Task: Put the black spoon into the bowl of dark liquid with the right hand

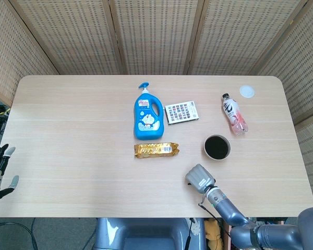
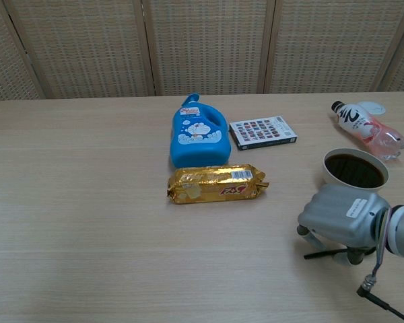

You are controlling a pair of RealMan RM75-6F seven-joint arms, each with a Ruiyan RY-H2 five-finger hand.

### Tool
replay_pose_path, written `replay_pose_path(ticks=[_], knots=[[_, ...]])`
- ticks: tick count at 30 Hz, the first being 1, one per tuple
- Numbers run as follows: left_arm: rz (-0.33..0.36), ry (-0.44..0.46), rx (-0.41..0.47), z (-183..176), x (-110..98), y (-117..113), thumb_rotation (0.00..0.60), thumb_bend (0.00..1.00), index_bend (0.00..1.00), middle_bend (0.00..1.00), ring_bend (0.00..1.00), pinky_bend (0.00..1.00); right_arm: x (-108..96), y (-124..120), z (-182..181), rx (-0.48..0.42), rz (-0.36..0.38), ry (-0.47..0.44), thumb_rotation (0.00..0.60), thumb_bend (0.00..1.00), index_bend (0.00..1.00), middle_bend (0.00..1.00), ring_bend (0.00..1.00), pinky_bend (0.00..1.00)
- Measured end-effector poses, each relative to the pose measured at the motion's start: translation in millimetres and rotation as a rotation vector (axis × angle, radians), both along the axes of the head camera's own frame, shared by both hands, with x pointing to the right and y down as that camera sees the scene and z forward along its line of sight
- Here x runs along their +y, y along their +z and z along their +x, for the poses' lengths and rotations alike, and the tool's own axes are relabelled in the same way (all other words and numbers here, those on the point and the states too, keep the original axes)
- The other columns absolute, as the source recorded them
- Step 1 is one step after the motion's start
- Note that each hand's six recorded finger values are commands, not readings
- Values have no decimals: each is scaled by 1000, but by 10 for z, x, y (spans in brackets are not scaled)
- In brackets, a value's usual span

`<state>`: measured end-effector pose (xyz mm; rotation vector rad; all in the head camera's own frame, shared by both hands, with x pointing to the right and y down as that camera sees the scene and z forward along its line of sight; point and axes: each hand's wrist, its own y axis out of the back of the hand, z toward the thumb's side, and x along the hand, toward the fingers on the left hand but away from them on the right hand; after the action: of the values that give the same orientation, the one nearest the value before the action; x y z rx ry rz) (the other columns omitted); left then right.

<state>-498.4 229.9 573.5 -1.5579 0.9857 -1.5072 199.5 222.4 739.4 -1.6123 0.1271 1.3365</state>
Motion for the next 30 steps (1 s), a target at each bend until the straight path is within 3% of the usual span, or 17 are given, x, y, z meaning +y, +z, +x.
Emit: replay_pose_path(ticks=[16, 30], knots=[[1, -5, 3, -15, 4, 16, 600, 416, 0, 0, 0, 0, 74, -15, -20, 10, -29, -16, 600, 436, 592, 912, 919, 1000], [8, -6, 9, -21, 5, 12, 600, 416, 0, 0, 0, 0, 57, -75, 79, -20, -46, 50, 600, 604, 654, 927, 936, 1000]])
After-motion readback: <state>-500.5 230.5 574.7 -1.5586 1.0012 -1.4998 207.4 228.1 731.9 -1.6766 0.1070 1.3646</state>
